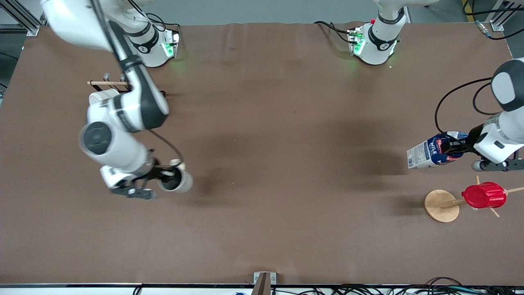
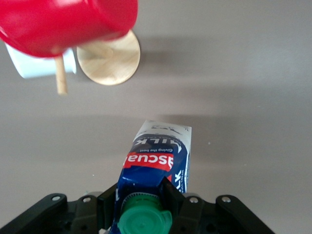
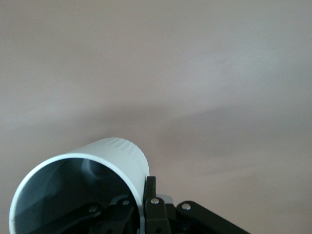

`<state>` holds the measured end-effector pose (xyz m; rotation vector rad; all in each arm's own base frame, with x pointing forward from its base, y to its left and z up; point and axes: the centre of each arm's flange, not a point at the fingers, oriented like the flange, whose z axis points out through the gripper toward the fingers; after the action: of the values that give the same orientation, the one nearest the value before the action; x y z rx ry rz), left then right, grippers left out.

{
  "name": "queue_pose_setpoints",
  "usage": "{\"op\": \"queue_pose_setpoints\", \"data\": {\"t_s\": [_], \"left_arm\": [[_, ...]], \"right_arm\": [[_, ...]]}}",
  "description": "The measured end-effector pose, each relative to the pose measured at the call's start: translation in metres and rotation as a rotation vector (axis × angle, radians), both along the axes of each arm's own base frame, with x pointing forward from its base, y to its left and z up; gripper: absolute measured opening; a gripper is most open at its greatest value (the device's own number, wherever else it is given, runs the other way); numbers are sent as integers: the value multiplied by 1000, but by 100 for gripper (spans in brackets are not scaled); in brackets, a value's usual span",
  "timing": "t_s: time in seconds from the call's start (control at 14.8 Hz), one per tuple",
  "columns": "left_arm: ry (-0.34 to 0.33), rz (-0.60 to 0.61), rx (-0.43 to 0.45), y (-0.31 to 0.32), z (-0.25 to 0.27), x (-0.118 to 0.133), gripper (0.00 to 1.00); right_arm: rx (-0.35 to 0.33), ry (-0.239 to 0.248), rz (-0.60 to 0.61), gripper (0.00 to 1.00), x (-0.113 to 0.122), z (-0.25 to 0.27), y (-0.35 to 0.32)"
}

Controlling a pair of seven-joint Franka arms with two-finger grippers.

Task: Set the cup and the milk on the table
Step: 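Lift and carry the grey mug toward the table center with the right gripper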

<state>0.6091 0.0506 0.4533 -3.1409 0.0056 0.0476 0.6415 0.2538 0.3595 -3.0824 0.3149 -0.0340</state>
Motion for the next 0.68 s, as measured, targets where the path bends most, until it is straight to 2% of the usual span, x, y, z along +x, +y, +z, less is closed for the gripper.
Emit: {"op": "queue_pose_setpoints", "data": {"t_s": [0.2, 0.41, 0.68], "left_arm": [[-30, -30, -4, -18, 28, 8, 29], [-14, -37, 19, -31, 30, 7, 29], [-2, -62, 57, -56, 34, 6, 29]], "right_arm": [[6, 6, -50, 4, -28, -13, 89], [8, 11, -70, 4, -65, -39, 165], [27, -14, -48, 4, -105, -67, 229]]}}
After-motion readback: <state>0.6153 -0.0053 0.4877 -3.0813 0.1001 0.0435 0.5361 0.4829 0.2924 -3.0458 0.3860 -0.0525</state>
